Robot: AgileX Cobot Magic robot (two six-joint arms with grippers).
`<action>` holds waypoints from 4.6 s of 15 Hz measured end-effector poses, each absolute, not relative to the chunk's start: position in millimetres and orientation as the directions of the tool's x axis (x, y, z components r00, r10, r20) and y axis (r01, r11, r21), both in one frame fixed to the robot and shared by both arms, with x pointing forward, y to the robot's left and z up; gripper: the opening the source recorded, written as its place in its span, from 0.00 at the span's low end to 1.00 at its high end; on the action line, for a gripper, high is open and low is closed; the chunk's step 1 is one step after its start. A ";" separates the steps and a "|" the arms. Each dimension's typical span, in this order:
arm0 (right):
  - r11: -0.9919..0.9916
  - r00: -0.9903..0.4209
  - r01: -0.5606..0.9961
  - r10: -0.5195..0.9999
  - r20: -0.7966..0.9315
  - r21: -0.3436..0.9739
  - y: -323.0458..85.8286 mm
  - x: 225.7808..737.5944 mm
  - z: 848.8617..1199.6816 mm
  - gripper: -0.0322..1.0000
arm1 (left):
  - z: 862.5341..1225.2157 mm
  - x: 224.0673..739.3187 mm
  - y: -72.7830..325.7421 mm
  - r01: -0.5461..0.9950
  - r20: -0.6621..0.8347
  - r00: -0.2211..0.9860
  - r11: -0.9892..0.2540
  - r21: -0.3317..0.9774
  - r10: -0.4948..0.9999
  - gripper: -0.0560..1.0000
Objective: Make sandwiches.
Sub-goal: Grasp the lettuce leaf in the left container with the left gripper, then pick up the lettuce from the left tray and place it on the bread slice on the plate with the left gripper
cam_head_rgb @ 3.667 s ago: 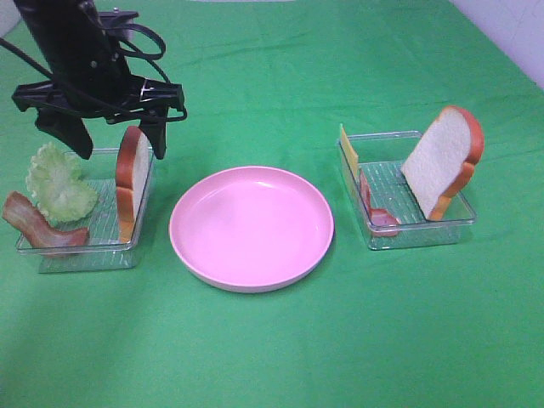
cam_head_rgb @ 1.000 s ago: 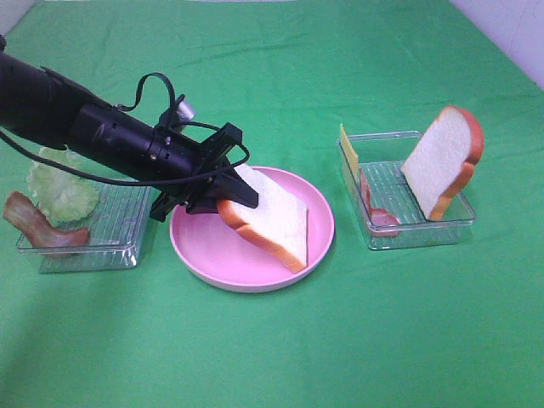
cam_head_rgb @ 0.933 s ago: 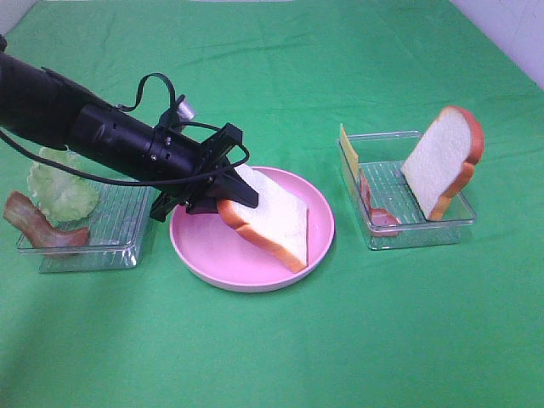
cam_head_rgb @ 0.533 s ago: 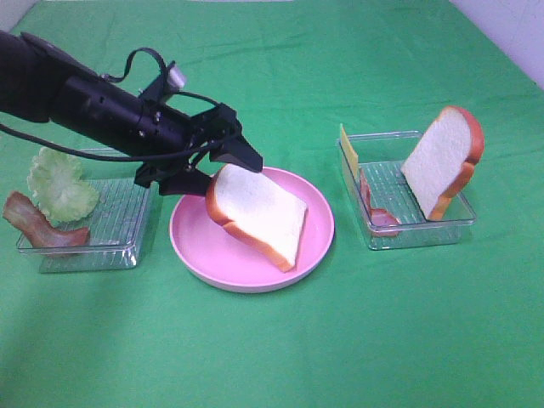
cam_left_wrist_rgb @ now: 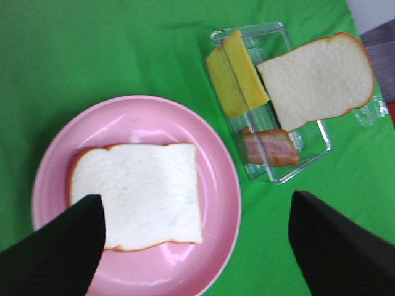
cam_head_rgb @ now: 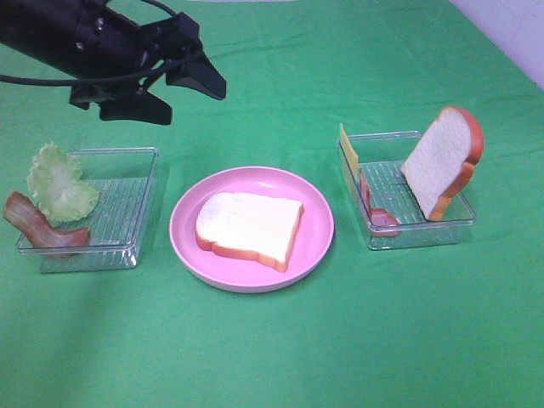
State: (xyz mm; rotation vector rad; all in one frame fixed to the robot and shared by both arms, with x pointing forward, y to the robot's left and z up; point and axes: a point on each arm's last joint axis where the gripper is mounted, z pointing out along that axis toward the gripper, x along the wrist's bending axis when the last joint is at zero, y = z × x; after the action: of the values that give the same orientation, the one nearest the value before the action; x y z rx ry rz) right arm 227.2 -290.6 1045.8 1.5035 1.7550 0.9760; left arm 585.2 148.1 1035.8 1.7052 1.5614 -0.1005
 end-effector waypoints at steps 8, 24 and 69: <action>0.078 -0.157 0.527 0.987 0.007 0.846 -290.6 227.2 1045.8 0.80 | 1051.7 564.0 257.1 0.923 -0.122 -0.130 0.165 0.348 0.984 0.78; 0.078 -0.157 0.527 0.987 0.007 0.846 -290.6 227.2 1045.8 0.80 | 938.2 635.3 269.0 0.896 -0.058 -0.119 0.132 0.425 0.991 0.57; 0.078 -0.157 0.527 0.987 0.007 0.846 -290.6 227.2 1045.8 0.80 | 927.6 594.4 71.8 0.894 -0.517 0.217 0.044 0.447 0.828 0.07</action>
State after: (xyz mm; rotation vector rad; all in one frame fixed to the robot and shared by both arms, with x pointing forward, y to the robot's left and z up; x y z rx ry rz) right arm 227.2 -290.6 1045.8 1.5035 1.7550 0.9760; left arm 594.4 71.8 927.6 1.7744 1.6048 -0.1162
